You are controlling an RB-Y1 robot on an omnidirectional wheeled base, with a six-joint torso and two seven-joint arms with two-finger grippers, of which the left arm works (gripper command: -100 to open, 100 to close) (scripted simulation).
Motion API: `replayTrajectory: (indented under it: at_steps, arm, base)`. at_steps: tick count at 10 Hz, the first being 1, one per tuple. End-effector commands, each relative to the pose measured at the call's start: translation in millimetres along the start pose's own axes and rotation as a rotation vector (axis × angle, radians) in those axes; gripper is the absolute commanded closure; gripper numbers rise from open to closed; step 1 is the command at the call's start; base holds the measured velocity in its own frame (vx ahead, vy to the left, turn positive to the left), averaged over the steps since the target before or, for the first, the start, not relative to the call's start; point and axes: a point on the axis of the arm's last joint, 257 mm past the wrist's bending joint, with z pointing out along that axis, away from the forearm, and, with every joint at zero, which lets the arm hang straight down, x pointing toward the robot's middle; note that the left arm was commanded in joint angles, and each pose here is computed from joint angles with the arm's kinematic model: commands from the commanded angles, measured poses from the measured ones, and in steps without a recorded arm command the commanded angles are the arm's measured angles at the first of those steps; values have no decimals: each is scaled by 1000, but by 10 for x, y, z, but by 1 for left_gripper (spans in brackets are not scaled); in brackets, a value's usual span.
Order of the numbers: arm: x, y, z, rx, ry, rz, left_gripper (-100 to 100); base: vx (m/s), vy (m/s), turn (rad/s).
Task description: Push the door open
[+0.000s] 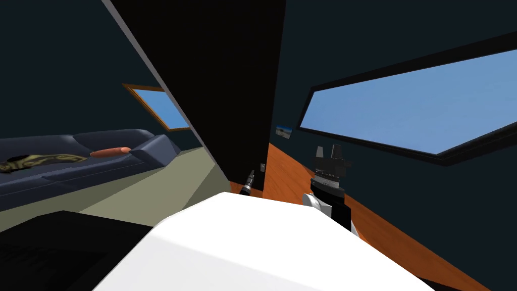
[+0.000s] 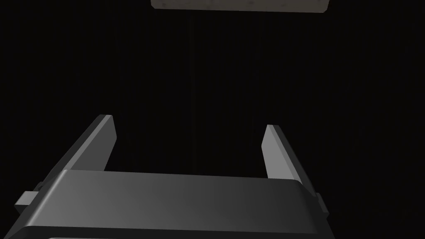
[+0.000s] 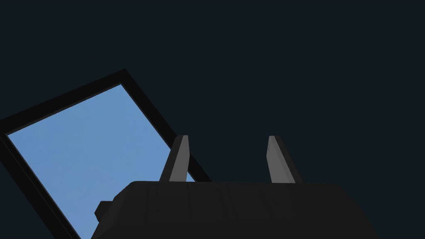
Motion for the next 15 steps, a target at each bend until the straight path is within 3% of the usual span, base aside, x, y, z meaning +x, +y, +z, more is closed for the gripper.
replayTrajectory:
  at_steps: [1, 8, 9, 15]
  arm:
    - [135, -7, 3, -1, 35, -3, -100]
    - [800, -44, 5, 2, 179, -19, -100]
    - [984, -63, -6, 4, 217, -25, -100]
    - [1731, -199, -81, 20, 361, -56, -100]
  base:
    - [-17, 5, 217]
    - [-22, 0, 205]
    - [-32, -2, 364]
    - [-47, -23, 284]
